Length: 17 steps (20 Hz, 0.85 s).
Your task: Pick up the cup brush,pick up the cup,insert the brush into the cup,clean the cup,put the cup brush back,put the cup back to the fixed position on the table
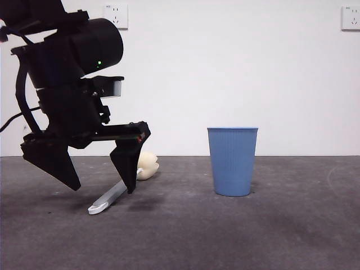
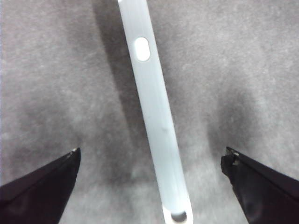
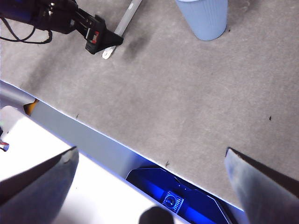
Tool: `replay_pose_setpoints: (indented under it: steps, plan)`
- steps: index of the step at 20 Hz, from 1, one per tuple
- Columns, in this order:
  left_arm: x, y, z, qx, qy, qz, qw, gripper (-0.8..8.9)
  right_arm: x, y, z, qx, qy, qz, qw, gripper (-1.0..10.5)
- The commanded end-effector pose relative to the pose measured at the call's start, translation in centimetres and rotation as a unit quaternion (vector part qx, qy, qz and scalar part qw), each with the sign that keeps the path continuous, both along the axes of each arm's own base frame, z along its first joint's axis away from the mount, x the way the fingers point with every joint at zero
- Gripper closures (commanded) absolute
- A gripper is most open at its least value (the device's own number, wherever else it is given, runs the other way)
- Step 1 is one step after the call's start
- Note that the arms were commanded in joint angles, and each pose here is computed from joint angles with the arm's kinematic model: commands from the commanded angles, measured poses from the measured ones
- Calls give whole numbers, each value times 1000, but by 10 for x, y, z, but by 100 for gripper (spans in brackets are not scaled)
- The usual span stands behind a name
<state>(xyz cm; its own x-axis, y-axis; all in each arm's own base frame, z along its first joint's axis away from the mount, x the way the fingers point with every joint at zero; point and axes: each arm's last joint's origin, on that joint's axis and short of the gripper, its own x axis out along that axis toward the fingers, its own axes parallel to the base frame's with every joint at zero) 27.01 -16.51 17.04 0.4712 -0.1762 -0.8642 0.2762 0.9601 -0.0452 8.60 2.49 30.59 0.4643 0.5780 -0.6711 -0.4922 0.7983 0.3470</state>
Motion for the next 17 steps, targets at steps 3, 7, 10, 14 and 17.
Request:
replay_pose_setpoints:
  steps: [3,7,10,14,17]
  plan:
    - [3,-3,-12,3,10,14,1000,284,0,0,1,2,-3,-1,1000,349]
    - [2,-5,-13,10,8,13,1000,451,0,0,1,2,-3,-1,1000,349]
    - [0,-7,-13,10,12,8,1000,608,1,0,2,3,-6,-1,1000,350]
    - [-1,-9,-15,-7,26,7,1000,630,1,0,2,3,-6,-1,1000,350]
    - [-2,-12,-22,-6,43,7,999,631,1,0,2,4,-5,-2,1000,350]
